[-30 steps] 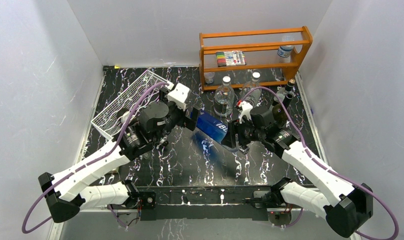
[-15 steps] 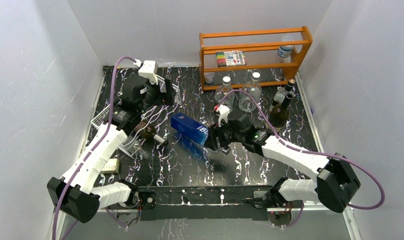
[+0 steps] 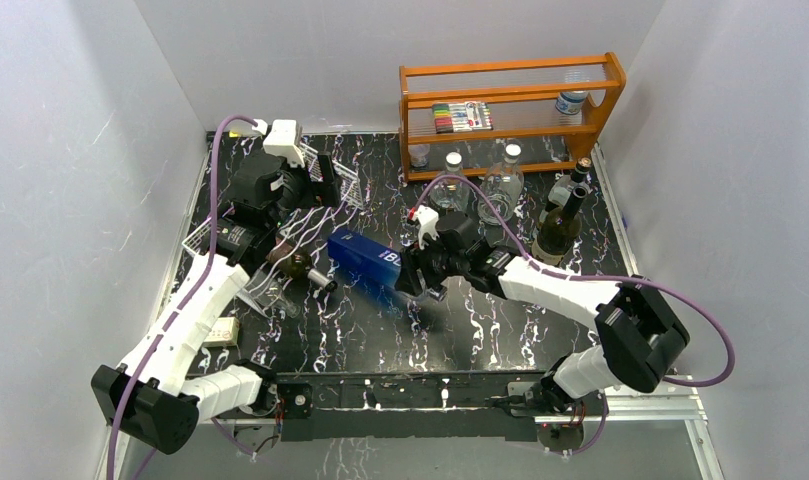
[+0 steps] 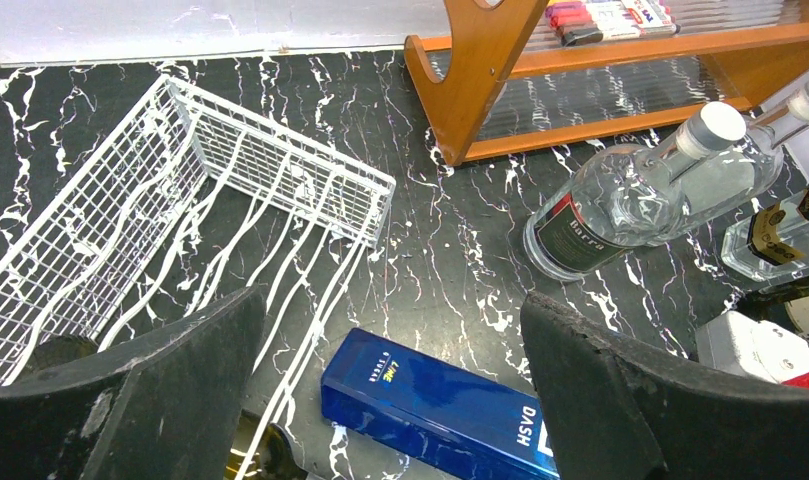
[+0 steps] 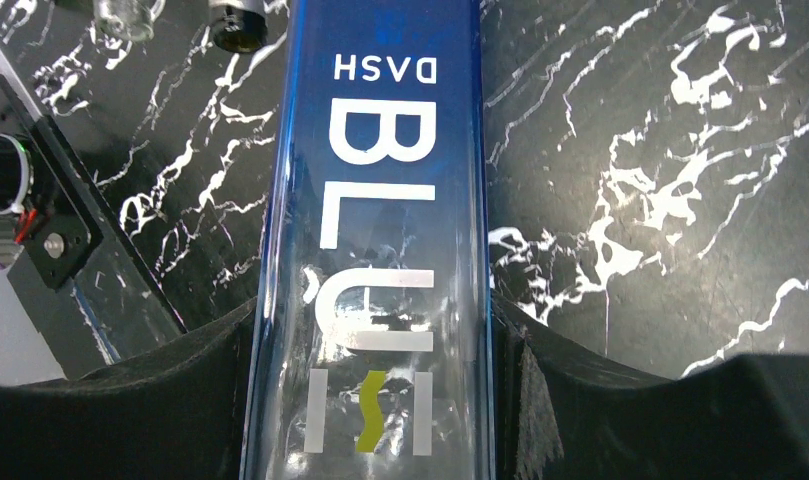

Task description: Put the wine bottle on the wine rack

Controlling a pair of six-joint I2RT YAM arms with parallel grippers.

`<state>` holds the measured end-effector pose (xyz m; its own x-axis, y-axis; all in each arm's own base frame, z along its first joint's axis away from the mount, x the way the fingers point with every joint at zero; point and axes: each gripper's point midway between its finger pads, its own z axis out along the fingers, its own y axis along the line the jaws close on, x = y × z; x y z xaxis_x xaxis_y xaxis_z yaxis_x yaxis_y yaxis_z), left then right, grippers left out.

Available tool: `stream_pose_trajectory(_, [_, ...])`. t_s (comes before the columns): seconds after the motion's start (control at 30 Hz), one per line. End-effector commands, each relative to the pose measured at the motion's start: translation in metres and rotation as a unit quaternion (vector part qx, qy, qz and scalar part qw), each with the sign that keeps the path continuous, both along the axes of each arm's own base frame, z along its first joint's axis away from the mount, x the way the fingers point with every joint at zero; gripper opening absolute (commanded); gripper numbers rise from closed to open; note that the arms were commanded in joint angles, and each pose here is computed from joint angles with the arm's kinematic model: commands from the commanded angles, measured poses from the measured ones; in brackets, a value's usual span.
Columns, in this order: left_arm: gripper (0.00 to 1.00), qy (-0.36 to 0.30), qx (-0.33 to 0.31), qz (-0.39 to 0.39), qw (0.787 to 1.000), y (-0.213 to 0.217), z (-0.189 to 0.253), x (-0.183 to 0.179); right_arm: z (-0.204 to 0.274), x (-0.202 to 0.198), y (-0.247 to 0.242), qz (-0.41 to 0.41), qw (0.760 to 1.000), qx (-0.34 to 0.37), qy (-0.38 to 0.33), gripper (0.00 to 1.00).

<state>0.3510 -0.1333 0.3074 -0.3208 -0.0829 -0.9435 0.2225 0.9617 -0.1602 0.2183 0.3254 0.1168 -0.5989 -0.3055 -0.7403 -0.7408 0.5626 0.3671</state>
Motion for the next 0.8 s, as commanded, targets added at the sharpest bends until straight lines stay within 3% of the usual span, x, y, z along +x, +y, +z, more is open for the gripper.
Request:
stream_pose_trajectory(0.0, [0.98, -0.031, -0.005, 0.006, 0.999, 0.006, 0.024, -0.003, 0.117, 0.027, 0.05, 0.033, 0.976, 0.167, -0.135, 0.0])
stream_pose_trajectory(0.77, [0.98, -0.027, -0.01, -0.011, 1.0, 0.001, 0.026, -0.009, 0.124, 0.045, 0.1, 0.048, 0.962, 0.229, -0.14, 0.0])
